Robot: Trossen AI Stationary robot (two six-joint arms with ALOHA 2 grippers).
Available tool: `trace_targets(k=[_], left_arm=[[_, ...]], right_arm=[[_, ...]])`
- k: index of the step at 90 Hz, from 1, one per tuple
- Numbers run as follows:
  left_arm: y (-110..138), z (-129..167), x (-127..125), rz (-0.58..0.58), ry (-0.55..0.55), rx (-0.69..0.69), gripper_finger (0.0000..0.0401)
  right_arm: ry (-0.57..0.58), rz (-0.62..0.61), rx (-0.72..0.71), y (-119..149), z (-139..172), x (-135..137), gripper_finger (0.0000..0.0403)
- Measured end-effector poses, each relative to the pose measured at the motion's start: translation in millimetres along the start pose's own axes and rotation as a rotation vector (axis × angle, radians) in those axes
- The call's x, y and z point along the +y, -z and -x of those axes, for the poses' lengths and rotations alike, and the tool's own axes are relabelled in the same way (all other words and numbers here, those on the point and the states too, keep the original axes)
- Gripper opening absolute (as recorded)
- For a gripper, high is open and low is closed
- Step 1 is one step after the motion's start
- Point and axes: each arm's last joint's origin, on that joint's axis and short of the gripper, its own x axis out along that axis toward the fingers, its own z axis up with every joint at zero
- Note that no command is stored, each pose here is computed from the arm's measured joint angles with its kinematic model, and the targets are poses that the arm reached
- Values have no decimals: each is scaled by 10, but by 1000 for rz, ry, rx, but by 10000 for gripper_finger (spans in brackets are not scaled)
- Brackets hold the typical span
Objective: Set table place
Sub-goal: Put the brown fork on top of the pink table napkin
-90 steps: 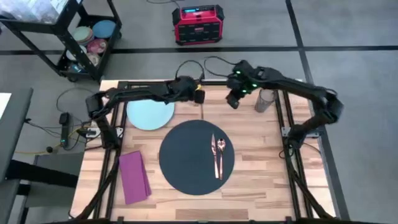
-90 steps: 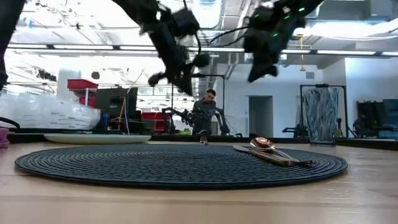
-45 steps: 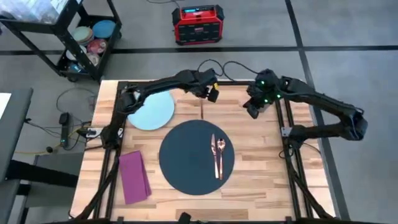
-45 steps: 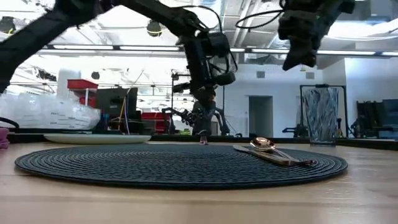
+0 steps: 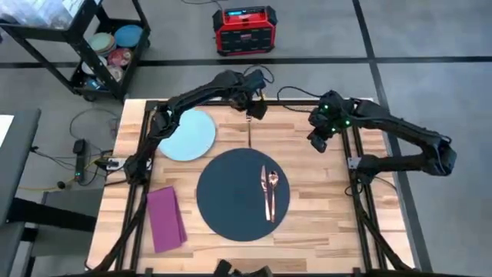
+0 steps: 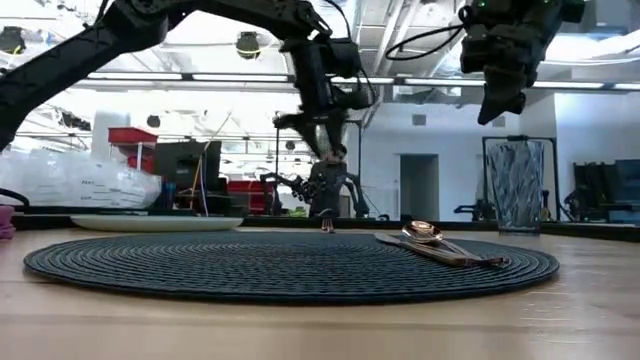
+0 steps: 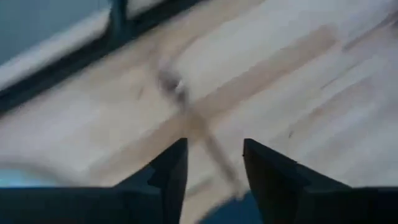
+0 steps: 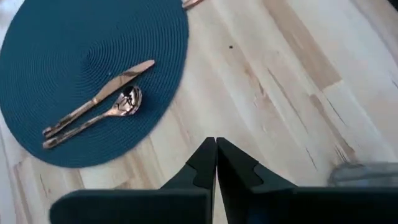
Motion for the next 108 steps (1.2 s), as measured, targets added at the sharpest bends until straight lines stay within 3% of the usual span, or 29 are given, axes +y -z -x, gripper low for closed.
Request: trace_targets(k=[9,18,29,48,68,85,99,108], left_arm=[[78,-27,178,43,-142,119,173],[36,-71,255,134,-145,137,177],[-54,-87,135,254,-47,28,177],[-263,-99,-228,235,190,-257,177],[-26,-741,-196,289,-17,56,144],[-18,-697,-434,265,98,-21,106],[-5,-726,-319,251,32,28,65],[-21,-726,-330,216,45,13,43]], right_arm=[[-1,27,19,21,3,2,0],[-4,39,18,19,0,12,0],[-11,52,19,15,-8,36,0],[-14,64,-6,-18,-19,44,0],[-13,65,-12,-23,-19,43,0],[-12,66,-19,-31,-18,41,0],[-12,67,-22,-33,-18,41,0],[-11,67,-22,-33,-18,41,0]])
